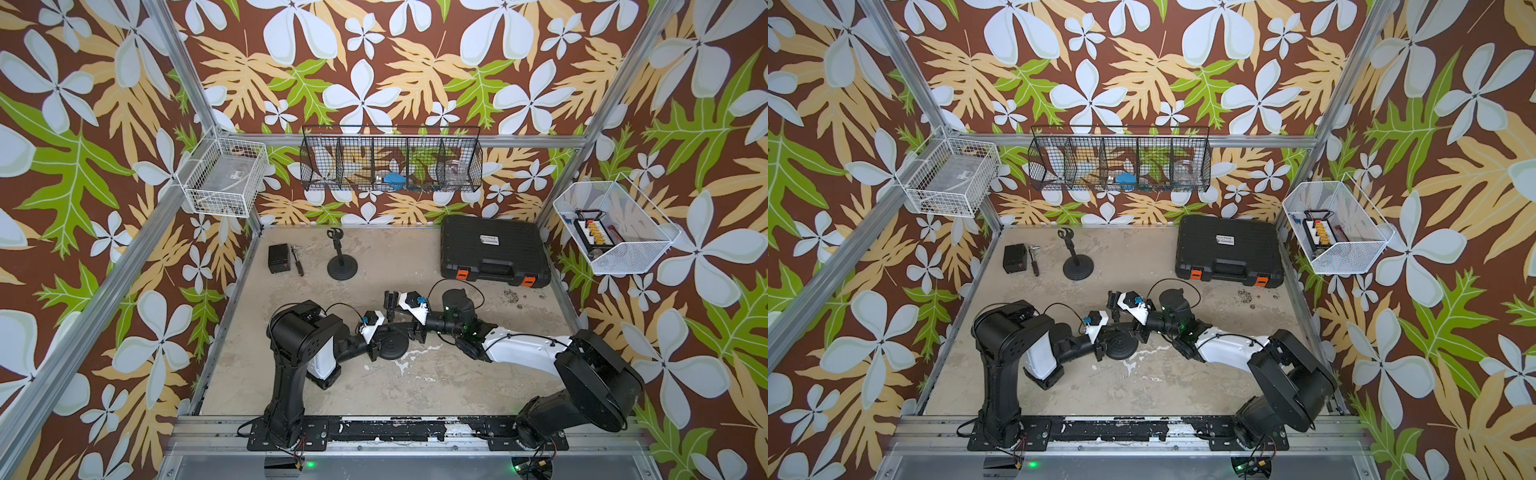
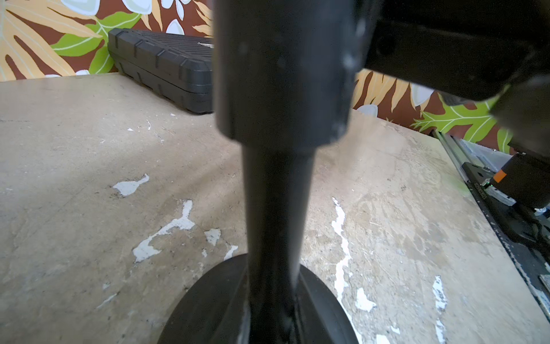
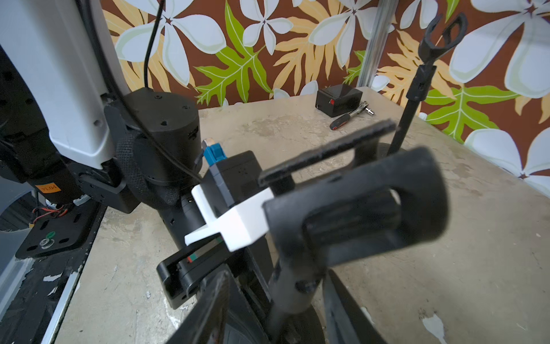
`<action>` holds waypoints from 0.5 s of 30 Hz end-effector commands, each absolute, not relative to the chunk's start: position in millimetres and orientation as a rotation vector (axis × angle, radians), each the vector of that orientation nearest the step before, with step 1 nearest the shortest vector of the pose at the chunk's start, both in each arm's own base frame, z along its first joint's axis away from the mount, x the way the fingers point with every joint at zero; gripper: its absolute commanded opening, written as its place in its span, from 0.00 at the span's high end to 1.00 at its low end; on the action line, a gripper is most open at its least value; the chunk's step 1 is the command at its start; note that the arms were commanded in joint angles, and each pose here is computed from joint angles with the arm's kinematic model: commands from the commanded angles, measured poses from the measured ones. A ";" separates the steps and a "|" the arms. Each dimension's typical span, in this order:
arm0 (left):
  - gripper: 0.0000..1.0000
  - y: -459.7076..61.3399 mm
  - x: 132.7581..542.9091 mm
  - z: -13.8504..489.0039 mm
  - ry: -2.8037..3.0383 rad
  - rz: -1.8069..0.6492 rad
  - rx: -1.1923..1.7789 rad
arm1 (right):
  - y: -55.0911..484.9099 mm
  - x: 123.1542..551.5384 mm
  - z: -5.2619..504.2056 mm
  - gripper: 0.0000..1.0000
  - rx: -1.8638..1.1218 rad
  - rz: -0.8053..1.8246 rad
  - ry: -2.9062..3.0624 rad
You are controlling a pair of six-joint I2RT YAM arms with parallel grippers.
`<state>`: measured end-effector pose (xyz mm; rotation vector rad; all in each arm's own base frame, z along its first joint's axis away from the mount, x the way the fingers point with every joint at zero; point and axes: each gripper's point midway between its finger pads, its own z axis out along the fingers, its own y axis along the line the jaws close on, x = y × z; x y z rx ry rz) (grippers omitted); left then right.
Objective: Assemble a microphone stand
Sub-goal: Screw the microphone stand pole into the microphone stand base.
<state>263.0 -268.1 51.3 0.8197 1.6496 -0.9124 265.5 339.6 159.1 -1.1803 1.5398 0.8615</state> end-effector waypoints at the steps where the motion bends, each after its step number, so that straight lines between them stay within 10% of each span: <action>1: 0.84 -269.0 262.7 86.4 1.460 -0.882 0.825 | 346.2 260.1 153.8 0.50 -1.251 0.897 1.525; 15: 0.81 -268.0 267.2 88.4 1.469 -0.885 0.792 | 351.9 257.8 161.0 0.87 -1.257 0.966 1.479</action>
